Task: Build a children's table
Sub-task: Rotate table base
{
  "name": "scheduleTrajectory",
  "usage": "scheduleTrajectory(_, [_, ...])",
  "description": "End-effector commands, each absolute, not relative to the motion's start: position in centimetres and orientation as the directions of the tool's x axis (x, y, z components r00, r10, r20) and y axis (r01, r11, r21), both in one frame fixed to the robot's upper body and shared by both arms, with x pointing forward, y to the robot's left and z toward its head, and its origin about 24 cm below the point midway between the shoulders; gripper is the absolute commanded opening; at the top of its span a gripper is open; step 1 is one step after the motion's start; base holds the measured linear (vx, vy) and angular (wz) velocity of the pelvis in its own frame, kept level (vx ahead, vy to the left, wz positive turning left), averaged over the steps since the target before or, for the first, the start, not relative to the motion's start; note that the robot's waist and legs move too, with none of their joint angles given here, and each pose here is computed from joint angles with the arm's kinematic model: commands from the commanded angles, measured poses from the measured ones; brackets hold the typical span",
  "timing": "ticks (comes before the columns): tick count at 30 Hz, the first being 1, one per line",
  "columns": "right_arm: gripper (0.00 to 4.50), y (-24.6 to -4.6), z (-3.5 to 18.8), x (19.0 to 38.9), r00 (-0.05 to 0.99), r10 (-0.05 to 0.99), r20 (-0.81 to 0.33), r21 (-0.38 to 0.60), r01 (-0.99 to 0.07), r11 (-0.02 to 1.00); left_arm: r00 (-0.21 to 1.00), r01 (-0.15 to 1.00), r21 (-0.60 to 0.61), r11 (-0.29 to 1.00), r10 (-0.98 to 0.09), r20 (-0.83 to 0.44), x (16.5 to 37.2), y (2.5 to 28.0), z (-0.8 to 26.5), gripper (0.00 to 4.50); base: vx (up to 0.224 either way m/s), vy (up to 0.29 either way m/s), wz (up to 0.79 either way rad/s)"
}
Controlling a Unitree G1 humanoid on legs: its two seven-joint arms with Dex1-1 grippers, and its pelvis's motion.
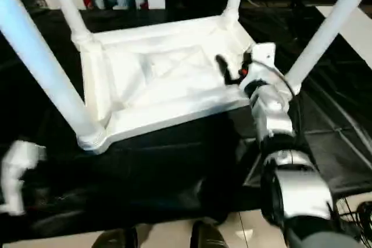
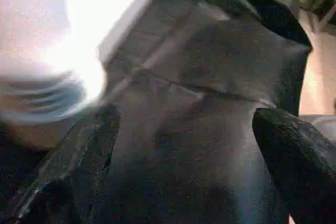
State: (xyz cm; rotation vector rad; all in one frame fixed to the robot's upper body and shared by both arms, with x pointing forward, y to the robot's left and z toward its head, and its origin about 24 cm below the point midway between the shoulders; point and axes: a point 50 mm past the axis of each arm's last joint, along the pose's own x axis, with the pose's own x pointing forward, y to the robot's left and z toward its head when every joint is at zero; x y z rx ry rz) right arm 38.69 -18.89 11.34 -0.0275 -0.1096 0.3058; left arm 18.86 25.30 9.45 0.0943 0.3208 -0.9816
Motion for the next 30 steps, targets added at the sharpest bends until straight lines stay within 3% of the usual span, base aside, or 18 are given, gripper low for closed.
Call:
scheduleTrajectory(1, [4.49,-19.1,10.9,38.1,0.945,0.312,0.103,-0.081,-0.304,0.949,0.536,0.812,-0.082,0.578,-0.795,-0.284,18.6,26.8,10.4,4.49,0.0,0.0,0.0])
scheduleTrajectory(6, [4.49,-20.3,9.7,35.8,0.963,0.242,0.117,-0.147,-0.224,0.963,0.619,0.761,-0.054,0.646,-0.749,-0.235,18.9,30.0,12.3,4.49,0.0,0.0,0.0])
scheduleTrajectory(7, [4.49,-20.8,9.4,34.8,0.972,0.193,0.132,-0.126,-0.177,0.976,0.654,0.741,-0.041,0.671,-0.733,-0.187,19.4,31.1,13.0,4.49,0.0,0.0,0.0])
scheduleTrajectory(11, [4.49,-22.3,9.1,33.7,0.986,0.048,0.163,-0.099,-0.032,0.995,0.675,0.734,-0.04,0.678,-0.734,-0.075,20.3,31.5,14.2,4.49,0.0,0.0,0.0])
scheduleTrajectory(13, [4.49,-23.4,9.0,33.0,0.98,-0.071,0.184,-0.09,0.089,0.992,0.668,0.743,-0.053,0.667,-0.744,0.001,21.0,31.2,14.8,4.49,0.0,0.0,0.0])
scheduleTrajectory(15, [4.49,-23.6,8.9,32.8,0.977,-0.104,0.188,-0.086,0.121,0.989,0.666,0.745,-0.056,0.665,-0.746,0.014,21.3,31.1,14.8,4.49,0.0,0.0,0.0])
scheduleTrajectory(16, [4.49,-24.4,8.4,32.4,0.969,-0.184,0.162,-0.088,0.2,0.976,0.651,0.759,-0.069,0.648,-0.758,0.043,22.0,30.6,14.6,4.49,0.0,0.0,0.0])
scheduleTrajectory(20, [4.49,-25.2,7.3,31.6,0.954,-0.29,0.078,-0.144,0.298,0.944,0.604,0.797,-0.08,0.599,-0.794,0.07,23.1,29.4,14.2,4.49,0.0,0.0,0.0])
scheduleTrajectory(23, [4.49,-25.5,7.0,31.2,0.94,-0.337,0.047,-0.152,0.34,0.928,0.581,0.814,-0.079,0.575,-0.809,0.092,23.6,28.6,14.3,4.49,0.0,0.0,0.0])
scheduleTrajectory(25, [4.49,-25.6,6.4,30.9,0.918,-0.398,-0.011,-0.159,0.391,0.907,0.517,0.856,-0.077,0.512,-0.841,0.161,24.4,26.5,15.2,4.49,0.0,0.0,0.0])
scheduleTrajectory(30, [4.49,-25.2,5.7,31.0,0.917,-0.393,-0.064,-0.178,0.377,0.909,0.467,0.884,-0.066,0.464,-0.862,0.197,25.3,24.6,15.8,4.49,0.0,0.0,0.0])
